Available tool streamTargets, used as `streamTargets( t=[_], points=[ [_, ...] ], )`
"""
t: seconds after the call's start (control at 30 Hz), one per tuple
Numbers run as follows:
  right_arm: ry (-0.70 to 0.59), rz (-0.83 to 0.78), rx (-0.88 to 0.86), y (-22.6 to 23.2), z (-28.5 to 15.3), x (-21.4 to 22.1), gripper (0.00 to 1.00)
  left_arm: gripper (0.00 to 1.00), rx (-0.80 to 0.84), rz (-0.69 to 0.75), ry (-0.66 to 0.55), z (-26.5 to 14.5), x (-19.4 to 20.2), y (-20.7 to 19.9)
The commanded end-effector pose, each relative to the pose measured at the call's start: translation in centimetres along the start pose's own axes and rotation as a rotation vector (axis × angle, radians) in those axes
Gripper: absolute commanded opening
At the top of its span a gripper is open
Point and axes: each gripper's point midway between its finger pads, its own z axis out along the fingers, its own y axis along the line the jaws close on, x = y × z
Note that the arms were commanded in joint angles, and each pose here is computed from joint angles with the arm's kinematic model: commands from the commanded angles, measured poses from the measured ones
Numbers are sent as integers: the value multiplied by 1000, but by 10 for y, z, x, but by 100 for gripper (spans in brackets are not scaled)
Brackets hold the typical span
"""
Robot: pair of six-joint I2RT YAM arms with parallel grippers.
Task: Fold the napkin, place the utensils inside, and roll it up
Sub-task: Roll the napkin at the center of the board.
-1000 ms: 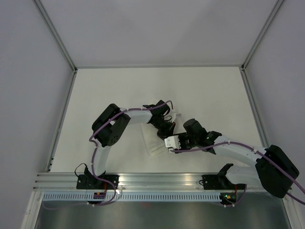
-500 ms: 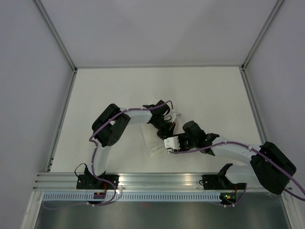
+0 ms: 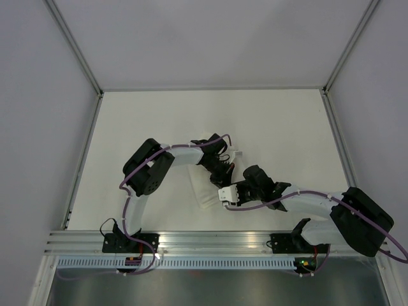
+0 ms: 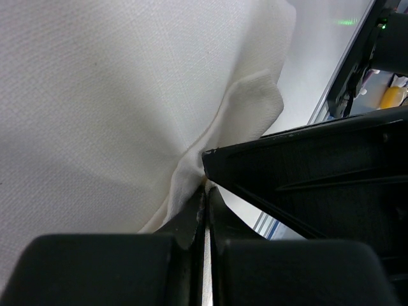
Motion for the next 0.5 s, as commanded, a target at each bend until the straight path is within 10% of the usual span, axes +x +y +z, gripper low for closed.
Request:
streamTargets(
  t=[0.0,0.47],
  points=[
    [30,-14,-16,11,4,11,36,2,-72,-32,57,5,17,20],
    [85,1,-223,34,6,13,4,2,-66,-17,42,-6,8,15]
  ],
)
